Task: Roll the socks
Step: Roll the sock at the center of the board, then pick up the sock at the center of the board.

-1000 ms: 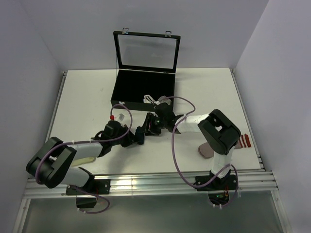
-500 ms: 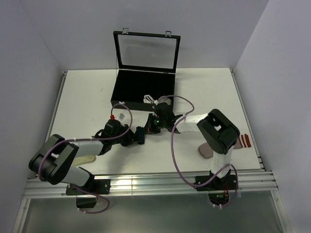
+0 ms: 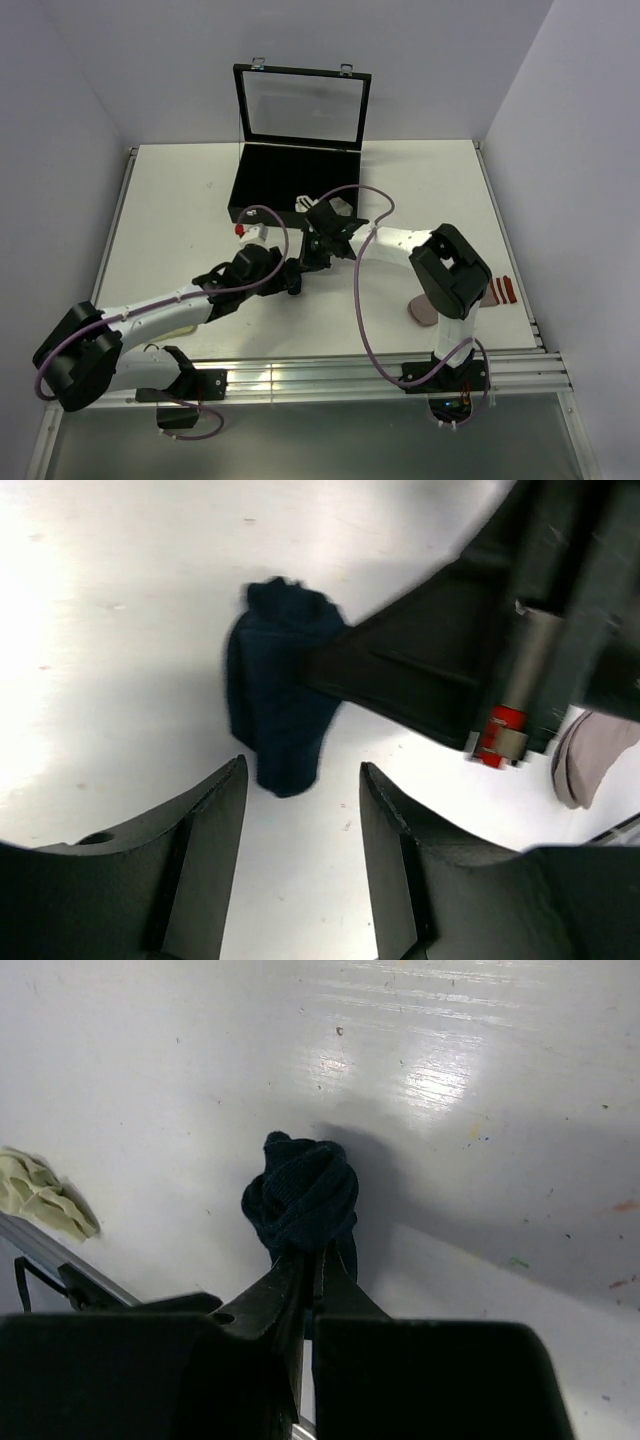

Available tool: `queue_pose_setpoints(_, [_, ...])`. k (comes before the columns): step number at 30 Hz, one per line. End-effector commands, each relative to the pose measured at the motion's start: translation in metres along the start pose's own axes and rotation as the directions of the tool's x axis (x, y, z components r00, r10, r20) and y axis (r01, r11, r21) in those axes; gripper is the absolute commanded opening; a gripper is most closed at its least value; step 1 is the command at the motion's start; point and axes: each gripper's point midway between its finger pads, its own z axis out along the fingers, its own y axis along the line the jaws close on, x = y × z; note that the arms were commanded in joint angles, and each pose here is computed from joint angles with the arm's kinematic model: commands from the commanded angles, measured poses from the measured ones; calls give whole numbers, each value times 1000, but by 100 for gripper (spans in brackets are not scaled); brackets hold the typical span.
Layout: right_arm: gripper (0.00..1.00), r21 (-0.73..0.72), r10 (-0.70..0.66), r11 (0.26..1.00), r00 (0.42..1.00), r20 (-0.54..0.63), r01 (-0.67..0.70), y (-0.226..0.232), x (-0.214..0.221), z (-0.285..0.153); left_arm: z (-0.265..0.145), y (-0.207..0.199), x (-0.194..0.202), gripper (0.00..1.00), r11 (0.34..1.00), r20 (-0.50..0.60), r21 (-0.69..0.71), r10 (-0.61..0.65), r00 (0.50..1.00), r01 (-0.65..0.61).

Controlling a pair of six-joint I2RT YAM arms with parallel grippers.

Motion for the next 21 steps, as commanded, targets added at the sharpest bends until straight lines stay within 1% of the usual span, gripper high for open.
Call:
queue_pose_setpoints(1, [0, 110, -3, 994, 1000, -8, 4, -7, 0, -5, 4, -3, -10, 53, 990, 62, -100, 111, 992, -104])
queue_pose_setpoints(2, [0, 122, -2, 992, 1000, -9, 4, -7, 1, -4, 6, -9, -13, 53, 988, 69, -103, 122, 990, -115])
queue_pose_setpoints(3, [0, 125, -7, 992, 1000, -5, 8, -3, -1, -5, 11, -6, -7, 53, 981, 57, -129, 150, 987, -142])
queue_pose_setpoints(5, [0, 158, 1, 987, 1000, -21, 2, -7, 3, -6, 15, -10, -4, 53, 977, 56, -136, 174, 983, -165])
queue_pose_setpoints(9, [0, 180, 8, 984, 999, -44, 0, -9, 8, -3, 24, -16, 4, 52, 965, 53, -149, 224, 973, -215])
queue_pose_setpoints(14, [1, 198, 12, 980, 998, -67, 1, -12, 14, 2, 35, -19, 6, 52, 959, 46, -158, 247, 968, -237])
queue_pose_setpoints(21, [4, 196, 27, 981, 995, -92, -9, -13, 21, 7, 49, -10, 18, 51, 949, 10, -186, 259, 966, -253])
